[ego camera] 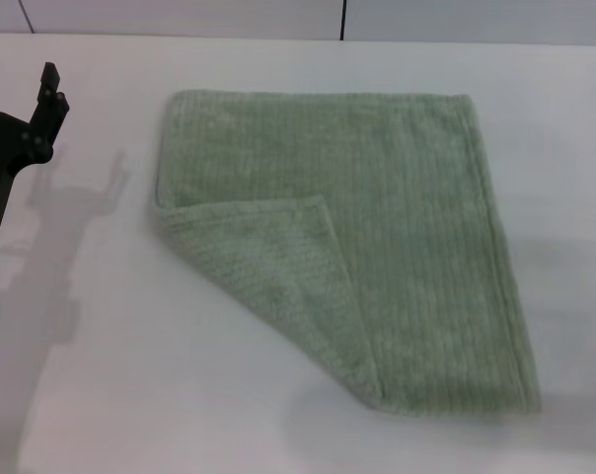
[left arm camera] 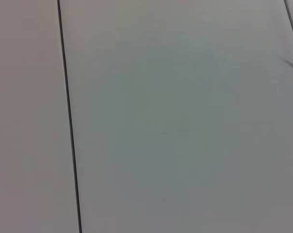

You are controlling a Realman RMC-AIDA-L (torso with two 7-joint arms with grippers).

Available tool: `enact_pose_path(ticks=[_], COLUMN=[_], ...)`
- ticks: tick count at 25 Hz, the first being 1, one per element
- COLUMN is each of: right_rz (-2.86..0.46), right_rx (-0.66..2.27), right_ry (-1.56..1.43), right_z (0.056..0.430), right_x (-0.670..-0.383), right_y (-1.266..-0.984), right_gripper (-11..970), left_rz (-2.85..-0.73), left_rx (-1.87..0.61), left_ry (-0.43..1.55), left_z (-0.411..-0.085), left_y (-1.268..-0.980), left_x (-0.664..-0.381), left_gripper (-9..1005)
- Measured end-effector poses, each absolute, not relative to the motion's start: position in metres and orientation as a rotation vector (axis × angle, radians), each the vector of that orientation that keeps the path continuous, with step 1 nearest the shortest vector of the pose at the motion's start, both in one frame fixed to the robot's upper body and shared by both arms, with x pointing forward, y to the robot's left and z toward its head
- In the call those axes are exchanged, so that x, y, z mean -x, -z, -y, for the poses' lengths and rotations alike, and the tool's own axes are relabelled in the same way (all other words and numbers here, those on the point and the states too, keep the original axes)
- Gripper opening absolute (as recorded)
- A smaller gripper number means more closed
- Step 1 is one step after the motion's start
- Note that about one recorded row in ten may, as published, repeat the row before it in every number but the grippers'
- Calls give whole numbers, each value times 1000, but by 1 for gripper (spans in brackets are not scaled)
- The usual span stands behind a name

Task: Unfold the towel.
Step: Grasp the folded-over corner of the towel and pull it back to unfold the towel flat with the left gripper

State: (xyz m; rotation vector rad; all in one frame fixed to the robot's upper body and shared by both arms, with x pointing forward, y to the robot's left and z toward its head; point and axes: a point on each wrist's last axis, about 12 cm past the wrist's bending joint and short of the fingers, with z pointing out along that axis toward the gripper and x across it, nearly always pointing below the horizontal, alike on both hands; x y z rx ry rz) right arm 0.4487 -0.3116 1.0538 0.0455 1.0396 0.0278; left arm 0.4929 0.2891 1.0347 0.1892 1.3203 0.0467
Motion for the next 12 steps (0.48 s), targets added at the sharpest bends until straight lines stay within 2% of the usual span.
enact_pose_path(ticks=[12], right_rz=[-1036], right_rx=[-26], right_ry=[-55], right_z=[306], right_x=[-456], right_y=[-1056], right_gripper=[822], left_rz=[-1317], left_rx=[-187], left_ry=[-46], left_z=[-289], left_y=[-1036], left_x=[-494], left_gripper=[782])
